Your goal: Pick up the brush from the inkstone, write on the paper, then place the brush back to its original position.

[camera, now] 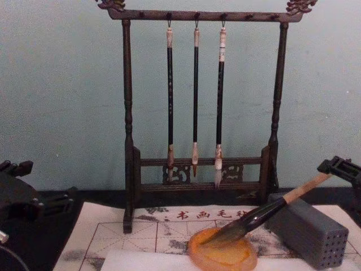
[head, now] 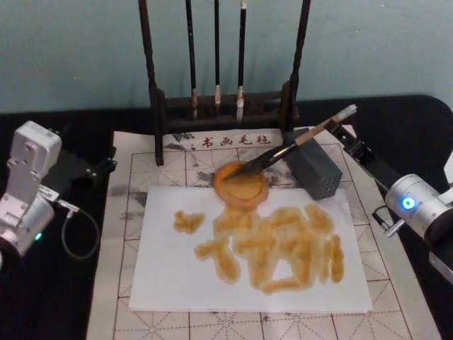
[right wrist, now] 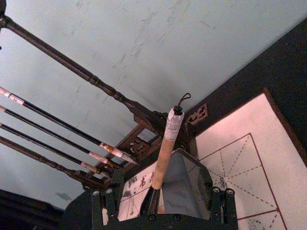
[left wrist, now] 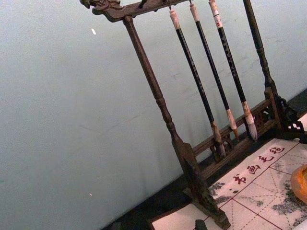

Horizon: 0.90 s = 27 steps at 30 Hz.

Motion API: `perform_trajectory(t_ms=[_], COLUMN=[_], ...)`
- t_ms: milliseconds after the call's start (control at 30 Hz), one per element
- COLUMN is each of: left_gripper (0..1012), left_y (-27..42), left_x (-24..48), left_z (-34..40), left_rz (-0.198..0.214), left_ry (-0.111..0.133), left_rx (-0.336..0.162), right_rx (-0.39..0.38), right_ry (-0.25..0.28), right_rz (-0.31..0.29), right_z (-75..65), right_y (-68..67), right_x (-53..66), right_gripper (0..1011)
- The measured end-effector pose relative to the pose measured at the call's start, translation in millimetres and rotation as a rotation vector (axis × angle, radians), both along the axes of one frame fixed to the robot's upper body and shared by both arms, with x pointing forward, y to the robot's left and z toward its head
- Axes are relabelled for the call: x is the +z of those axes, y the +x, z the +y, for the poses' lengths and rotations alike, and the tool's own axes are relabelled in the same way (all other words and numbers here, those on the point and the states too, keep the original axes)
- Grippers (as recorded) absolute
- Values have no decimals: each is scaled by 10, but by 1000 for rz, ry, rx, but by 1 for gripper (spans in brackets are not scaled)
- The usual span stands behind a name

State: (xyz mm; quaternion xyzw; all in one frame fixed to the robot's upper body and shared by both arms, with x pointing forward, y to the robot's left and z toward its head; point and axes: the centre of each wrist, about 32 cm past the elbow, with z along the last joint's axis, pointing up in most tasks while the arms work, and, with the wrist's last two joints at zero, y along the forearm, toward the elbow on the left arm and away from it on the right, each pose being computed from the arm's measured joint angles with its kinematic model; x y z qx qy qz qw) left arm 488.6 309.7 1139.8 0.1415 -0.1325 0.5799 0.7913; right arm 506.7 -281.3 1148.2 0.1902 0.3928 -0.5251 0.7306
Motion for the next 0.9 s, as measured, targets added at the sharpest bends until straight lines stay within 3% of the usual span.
perform_trajectory(t_ms=[900], left_gripper=[1001], left_y=[0], left_x=[0], left_z=[0], left_rz=[0], left_ry=[0], left_rx=[0], right_rx=[1], right_ry=[5], right_rz=[3], right_z=[1], right_y=[3], right_x=[-4], right_gripper=[1000])
